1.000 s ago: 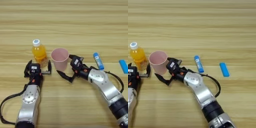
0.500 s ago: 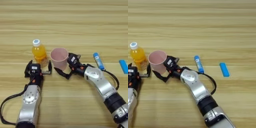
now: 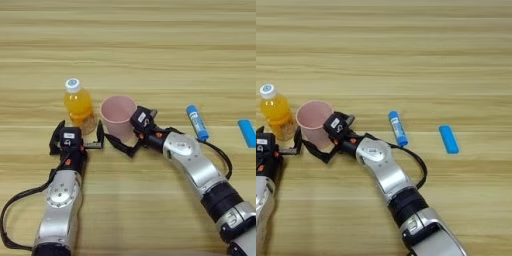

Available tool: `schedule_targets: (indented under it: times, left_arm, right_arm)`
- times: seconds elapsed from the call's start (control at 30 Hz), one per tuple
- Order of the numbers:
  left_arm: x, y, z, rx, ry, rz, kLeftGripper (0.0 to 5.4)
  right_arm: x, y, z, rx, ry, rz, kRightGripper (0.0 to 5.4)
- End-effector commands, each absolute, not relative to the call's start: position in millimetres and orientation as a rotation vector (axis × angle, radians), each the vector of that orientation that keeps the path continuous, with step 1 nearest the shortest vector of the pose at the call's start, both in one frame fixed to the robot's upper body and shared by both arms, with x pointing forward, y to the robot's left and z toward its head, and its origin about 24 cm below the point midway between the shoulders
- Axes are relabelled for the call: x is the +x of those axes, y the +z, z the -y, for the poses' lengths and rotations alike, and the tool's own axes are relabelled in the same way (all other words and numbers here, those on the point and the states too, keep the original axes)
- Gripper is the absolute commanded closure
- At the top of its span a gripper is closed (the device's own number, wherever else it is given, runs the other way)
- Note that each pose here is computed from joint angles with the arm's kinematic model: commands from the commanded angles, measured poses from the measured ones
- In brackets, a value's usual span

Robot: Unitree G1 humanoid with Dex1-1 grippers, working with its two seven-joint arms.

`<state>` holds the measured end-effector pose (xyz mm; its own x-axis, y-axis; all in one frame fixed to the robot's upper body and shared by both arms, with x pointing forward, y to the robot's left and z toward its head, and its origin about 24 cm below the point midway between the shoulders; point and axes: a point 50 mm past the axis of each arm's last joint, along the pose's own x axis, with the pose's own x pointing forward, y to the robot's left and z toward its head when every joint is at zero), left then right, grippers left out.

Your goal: Move the objects on the table

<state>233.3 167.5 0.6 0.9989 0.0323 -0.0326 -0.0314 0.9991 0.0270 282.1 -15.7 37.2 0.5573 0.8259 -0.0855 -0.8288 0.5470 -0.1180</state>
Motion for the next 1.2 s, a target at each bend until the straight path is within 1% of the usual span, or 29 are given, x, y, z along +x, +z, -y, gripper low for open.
schedule_targets:
  times: [0.03, 0.13, 0.17, 0.23, 0.4, 0.67, 0.87, 0.97, 1.03, 1.1, 1.17, 1.2]
  left_arm:
    - [231.8, -0.4, -168, 0.029, 0.039, -0.044, 0.02]
    - [231.7, -0.5, -168, 0.029, 0.040, -0.044, 0.02]
    - [231.7, -0.5, -168, 0.029, 0.040, -0.044, 0.00]
    - [231.7, -0.6, -169, 0.029, 0.040, -0.044, 0.00]
    - [231.4, -0.8, -169, 0.029, 0.040, -0.044, 0.00]
    - [231.2, -0.8, -168, 0.030, 0.039, -0.045, 0.00]
    - [231.2, -1.2, -166, 0.028, 0.039, -0.044, 0.00]
    - [231.1, -1.2, -166, 0.027, 0.040, -0.044, 0.00]
    - [231.2, -1.3, -165, 0.026, 0.040, -0.044, 0.00]
    - [231.4, -1.3, -164, 0.025, 0.040, -0.044, 0.00]
    - [231.7, -1.3, -164, 0.025, 0.040, -0.043, 0.00]
    - [231.8, -1.2, -163, 0.024, 0.040, -0.042, 0.00]
  right_arm:
    - [286.9, 42, 11, -0.158, 0.974, -0.002, 0.00]
    - [288.8, 42, 12, -0.157, 0.961, -0.001, 0.00]
    - [289.4, 42, 12, -0.156, 0.957, -0.002, 0.22]
    - [290.3, 41, 12, -0.153, 0.949, -0.002, 0.38]
    - [292.1, 42, 14, -0.147, 0.936, 0.004, 1.01]
    - [293.2, 43, 16, -0.142, 0.919, 0.012, 1.09]
    - [294.4, 56, 25, -0.144, 0.878, 0.065, 1.09]
    - [297.1, 67, 40, -0.136, 0.812, 0.102, 1.09]
    - [299.5, 77, 55, -0.130, 0.740, 0.129, 1.09]
    - [301.1, 87, 74, -0.122, 0.661, 0.161, 1.09]
    - [303.4, 98, 98, -0.105, 0.559, 0.184, 1.09]
    - [304.5, 102, 115, -0.107, 0.493, 0.195, 1.09]
